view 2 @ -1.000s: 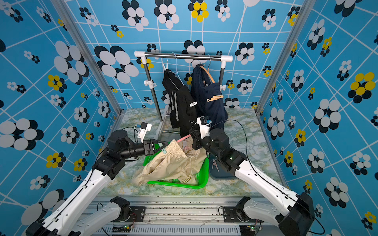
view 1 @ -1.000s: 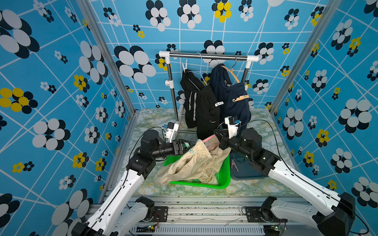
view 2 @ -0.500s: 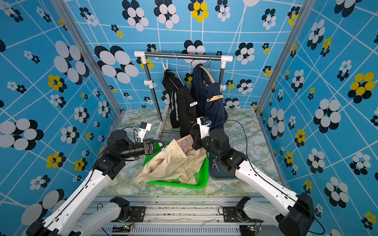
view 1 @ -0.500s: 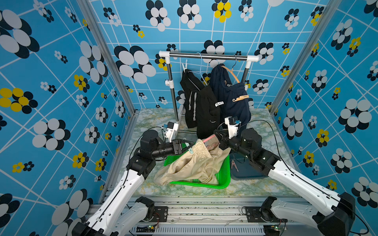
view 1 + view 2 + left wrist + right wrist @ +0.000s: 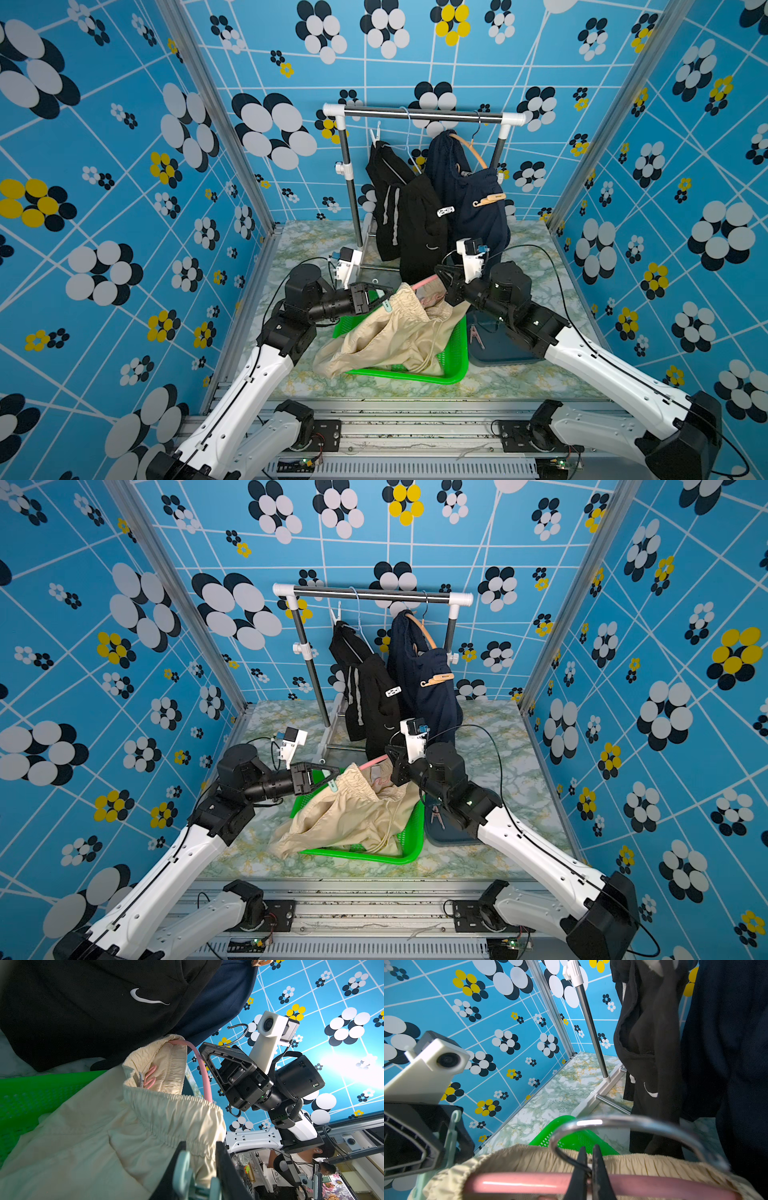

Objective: Remove the clothespins securing shorts to the hanger
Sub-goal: Remove the clothespin from the hanger.

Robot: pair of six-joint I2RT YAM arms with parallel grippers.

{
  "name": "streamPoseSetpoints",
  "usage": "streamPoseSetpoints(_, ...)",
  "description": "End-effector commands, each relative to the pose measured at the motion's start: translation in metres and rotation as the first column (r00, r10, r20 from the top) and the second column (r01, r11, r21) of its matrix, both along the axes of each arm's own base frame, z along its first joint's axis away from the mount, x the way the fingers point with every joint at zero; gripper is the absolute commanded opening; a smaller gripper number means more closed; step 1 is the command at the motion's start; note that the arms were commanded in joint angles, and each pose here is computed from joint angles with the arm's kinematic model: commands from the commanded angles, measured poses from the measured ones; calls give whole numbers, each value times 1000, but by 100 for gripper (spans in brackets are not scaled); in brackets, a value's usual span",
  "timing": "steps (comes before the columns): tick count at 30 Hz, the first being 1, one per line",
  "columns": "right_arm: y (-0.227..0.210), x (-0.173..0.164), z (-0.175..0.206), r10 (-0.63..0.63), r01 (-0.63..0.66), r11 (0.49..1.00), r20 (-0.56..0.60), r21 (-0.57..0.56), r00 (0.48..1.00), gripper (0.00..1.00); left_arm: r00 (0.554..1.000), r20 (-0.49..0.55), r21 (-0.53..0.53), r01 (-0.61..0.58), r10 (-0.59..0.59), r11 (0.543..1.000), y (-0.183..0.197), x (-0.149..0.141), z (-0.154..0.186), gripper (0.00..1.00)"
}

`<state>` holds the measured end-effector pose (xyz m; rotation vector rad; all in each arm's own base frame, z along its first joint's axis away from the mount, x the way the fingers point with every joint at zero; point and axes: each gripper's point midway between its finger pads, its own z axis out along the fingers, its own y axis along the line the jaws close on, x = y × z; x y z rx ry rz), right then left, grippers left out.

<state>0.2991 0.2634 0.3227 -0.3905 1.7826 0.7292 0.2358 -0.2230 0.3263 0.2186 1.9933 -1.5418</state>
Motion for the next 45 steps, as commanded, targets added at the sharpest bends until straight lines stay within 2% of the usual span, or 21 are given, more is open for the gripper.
streamPoseSetpoints(1, -10, -5, 17, -28, 27, 999, 41, 31, 999, 0, 995, 90, -12, -32, 33, 999, 3, 10, 16, 0)
streamPoseSetpoints(7, -32, -6, 21, -107, 108, 994, 59, -18, 992, 0, 984, 179, -45, -4, 12, 999, -5, 18, 43, 0)
streamPoseSetpoints(15, -53, -11, 25, -164, 171, 982, 81, -82, 983, 0, 961, 264, -55, 103, -85, 993, -38, 22, 69, 0)
streamPoseSetpoints(28, -76, -20, 20, -224, 233, 966, 86, -116, 971, 0, 951, 262, -66, 190, -167, 980, -66, 41, 70, 0)
streamPoseSetpoints(32, -75, -24, 25, -208, 217, 970, 86, -113, 974, 0, 952, 249, -83, 205, -179, 975, -71, 46, 68, 0)
streamPoseSetpoints(37, -67, -26, 17, -167, 175, 977, 72, -121, 983, 0, 965, 212, -70, 173, -155, 982, -64, 50, 58, 0)
streamPoseSetpoints(45, -58, -27, 11, -123, 129, 983, 53, -128, 991, 0, 984, 175, -84, 49, -33, 995, -35, 53, 48, 0)
